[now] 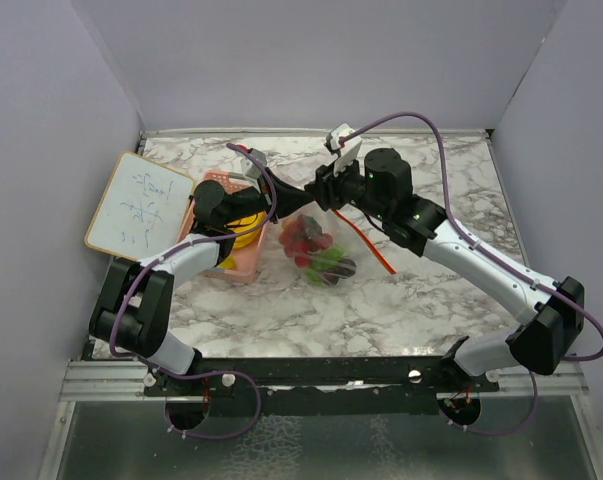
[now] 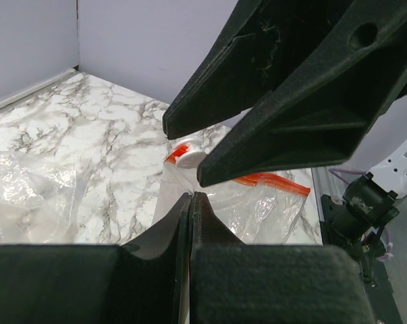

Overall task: Open the zip-top bag and remove the fake food
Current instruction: Unzip the zipper food storage bag at the center of the board.

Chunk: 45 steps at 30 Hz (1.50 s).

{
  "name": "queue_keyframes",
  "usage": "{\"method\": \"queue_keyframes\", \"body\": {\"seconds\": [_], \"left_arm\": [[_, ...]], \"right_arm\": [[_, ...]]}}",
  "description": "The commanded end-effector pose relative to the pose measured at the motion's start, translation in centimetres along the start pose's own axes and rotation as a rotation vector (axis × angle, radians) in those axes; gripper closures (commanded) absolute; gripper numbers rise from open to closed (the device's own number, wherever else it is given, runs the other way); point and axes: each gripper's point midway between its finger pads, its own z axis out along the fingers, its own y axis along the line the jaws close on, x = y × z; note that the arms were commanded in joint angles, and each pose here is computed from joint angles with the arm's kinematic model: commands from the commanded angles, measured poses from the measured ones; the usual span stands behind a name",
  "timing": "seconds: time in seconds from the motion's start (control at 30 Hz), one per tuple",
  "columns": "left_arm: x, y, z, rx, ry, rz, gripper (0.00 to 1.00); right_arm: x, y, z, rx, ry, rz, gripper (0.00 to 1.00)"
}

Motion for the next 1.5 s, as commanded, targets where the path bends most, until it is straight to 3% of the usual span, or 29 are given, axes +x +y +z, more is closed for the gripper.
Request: {"method": "queue_keyframes", "body": {"seconds": [0.0, 0.13, 0.53, 1.47], "left_arm": [[-1.3, -0.6, 0.2, 0.009, -0.025, 0.043, 1.0], [-1.4, -0.6, 0.2, 0.011, -0.025, 0.046, 1.0], [-1.5, -0.7, 0.1, 0.004, -0.027, 0.049, 1.0], [-6.0, 0.2, -0.2, -0.128, -0.137, 0.111, 1.0]], "right_arm": [[-0.7, 0.1, -0.6, 0.003, -0.027, 0.002, 0.58], [-0.3, 0.0, -0.7, 0.01, -0.022, 0.004, 0.6], [-0.5, -0.4, -1.1, 0.034, -0.03, 0.005, 0.98], [3.0, -0.3, -2.2, 0.038, 0.026, 0.03, 0.98]]}}
